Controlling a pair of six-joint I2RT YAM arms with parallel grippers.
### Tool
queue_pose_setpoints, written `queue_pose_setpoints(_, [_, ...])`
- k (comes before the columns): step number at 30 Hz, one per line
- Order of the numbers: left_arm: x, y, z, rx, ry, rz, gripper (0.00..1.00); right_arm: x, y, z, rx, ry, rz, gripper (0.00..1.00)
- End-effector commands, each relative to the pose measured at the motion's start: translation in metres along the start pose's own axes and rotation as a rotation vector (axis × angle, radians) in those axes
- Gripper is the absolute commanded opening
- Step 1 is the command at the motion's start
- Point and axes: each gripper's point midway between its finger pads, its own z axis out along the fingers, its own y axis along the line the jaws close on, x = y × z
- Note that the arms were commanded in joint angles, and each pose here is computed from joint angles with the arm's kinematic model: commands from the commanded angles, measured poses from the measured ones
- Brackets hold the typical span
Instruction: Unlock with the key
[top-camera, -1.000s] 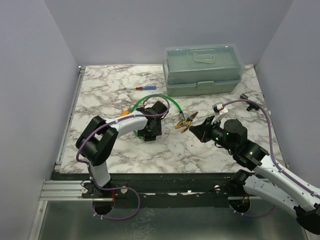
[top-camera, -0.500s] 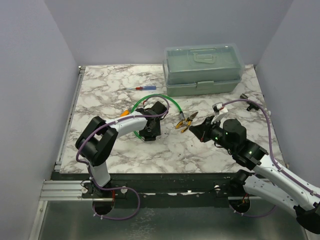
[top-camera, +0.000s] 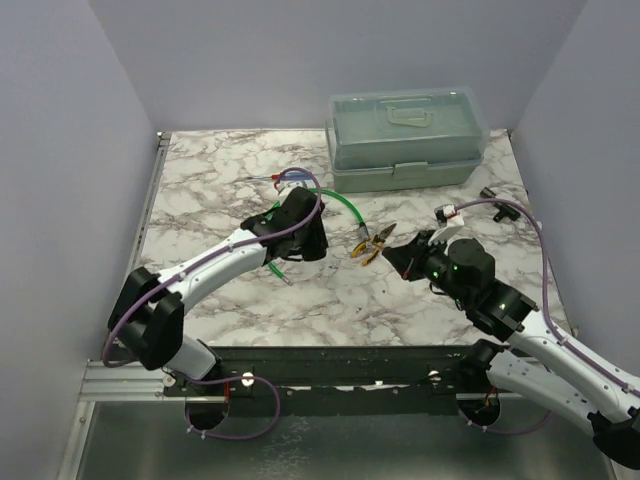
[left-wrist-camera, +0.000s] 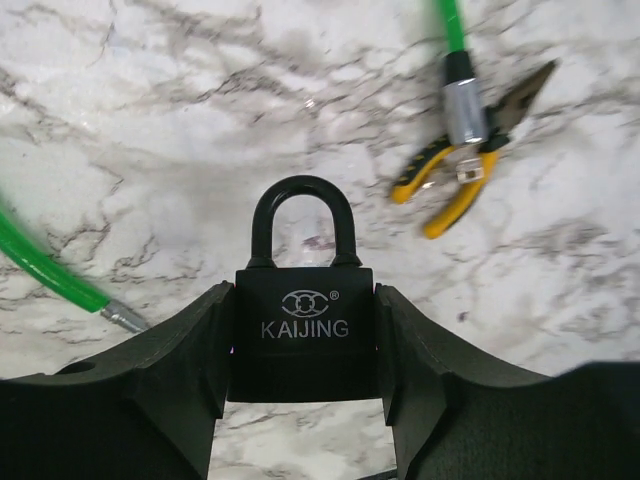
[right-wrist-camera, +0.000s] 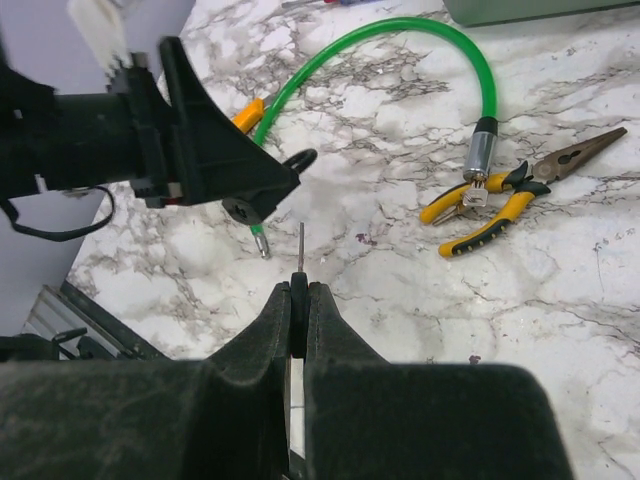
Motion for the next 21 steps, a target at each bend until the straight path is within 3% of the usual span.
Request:
queue_pose_setpoints(1, [-0.044, -0.034, -0.037, 0.194, -0.152, -0.147, 0.0, -0.005, -0.008, -0.001, 0.048, -0.044, 0.051, 0.0])
queue_pose_setpoints(10, [-0.041, -0.025, -0.054, 0.288, -0.222, -0.365, 0.0, 0.001, -0.009, 0.005, 0.05, -0.033, 0.098, 0.0])
queue_pose_setpoints(15, [-0.037, -0.02, -0.064, 0.526, -0.329, -0.641, 0.0, 0.011, -0.001, 0.015, 0.009, 0.0, 0.114, 0.0])
queue_pose_setpoints(21, [-0.039, -0.001, -0.066, 0.539, -0.387, -0.806, 0.0, 0.017, 0.012, 0.024, -0.052, 0.04, 0.13, 0.0])
